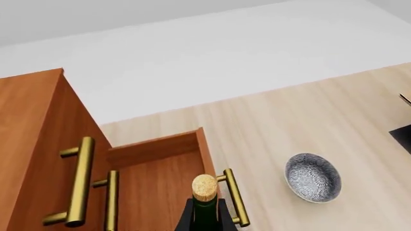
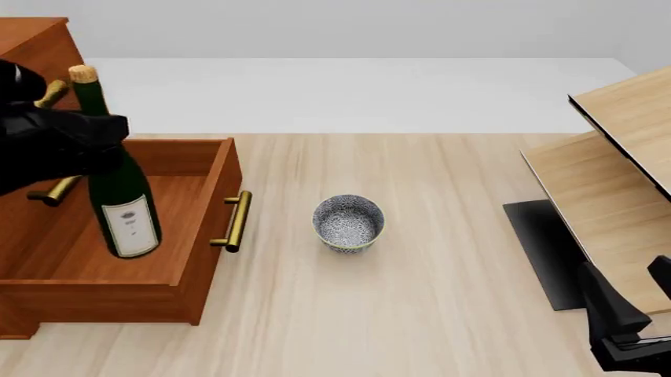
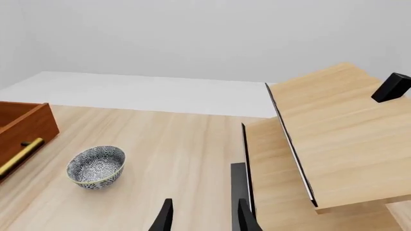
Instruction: Put the wine bottle in the bottom drawer of the cabinet.
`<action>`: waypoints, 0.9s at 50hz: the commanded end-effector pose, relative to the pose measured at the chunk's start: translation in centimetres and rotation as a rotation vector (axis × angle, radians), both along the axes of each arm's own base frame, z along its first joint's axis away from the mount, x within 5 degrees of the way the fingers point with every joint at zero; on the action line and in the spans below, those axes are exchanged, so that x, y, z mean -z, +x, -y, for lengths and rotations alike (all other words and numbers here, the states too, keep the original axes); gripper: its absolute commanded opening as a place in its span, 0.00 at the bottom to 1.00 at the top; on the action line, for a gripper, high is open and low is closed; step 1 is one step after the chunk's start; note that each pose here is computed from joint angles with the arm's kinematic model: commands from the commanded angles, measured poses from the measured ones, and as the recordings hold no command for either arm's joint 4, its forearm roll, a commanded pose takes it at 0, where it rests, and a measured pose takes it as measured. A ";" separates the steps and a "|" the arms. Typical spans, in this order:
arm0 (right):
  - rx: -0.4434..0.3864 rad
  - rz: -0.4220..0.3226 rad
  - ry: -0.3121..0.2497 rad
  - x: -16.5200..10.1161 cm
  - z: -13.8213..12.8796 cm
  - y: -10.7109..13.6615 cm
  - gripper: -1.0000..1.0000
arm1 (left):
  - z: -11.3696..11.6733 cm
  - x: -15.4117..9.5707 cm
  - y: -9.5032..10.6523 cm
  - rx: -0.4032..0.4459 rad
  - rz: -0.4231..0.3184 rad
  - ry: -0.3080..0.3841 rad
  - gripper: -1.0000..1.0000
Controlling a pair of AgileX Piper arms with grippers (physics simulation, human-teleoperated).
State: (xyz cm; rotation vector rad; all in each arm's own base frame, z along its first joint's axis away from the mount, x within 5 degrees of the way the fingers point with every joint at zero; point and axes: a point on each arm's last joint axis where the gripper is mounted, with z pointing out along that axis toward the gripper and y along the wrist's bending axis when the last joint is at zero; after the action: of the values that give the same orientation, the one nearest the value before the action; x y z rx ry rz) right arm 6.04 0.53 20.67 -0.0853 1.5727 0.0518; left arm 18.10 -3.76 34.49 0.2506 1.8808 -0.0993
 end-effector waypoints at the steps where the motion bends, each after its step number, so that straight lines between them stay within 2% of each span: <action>1: 0.000 0.000 0.000 0.0 0.0 0.0 1.00 | 0.1 0.2 1.3 -0.024 0.048 -0.056 0.00; 20: 0.001 -0.002 -0.001 0.0 0.0 0.0 1.00 | -0.3 1.7 2.8 -0.051 0.028 -0.042 0.00; 33: 0.003 -0.004 -0.002 0.0 0.0 0.1 1.00 | -0.3 2.6 3.1 -0.066 0.013 -0.066 0.00; 35: 0.003 -0.006 -0.005 0.0 0.0 0.1 1.00 | -0.5 2.9 3.2 -0.063 0.015 -0.039 0.00; 36: 0.003 -0.006 -0.005 0.0 0.0 0.1 1.00 | -0.4 2.9 3.1 -0.063 0.014 -0.049 0.00; 37: 0.003 -0.005 -0.005 0.0 0.0 0.1 1.00 | -0.2 2.8 3.1 -0.066 0.007 -0.089 0.00; 40: 0.003 -0.005 -0.004 0.0 0.0 0.1 1.00 | -0.4 3.3 3.5 -0.070 0.007 -0.061 0.00; 45: 0.003 -0.003 -0.005 0.0 0.0 0.1 1.00 | -0.5 3.4 3.6 -0.071 0.008 -0.051 0.00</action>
State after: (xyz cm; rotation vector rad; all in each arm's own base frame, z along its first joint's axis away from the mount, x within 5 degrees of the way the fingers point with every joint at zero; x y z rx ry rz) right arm 6.13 0.52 20.66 -0.0860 1.5772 0.0469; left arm 21.01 -3.29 30.64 0.1898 1.9394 -0.0769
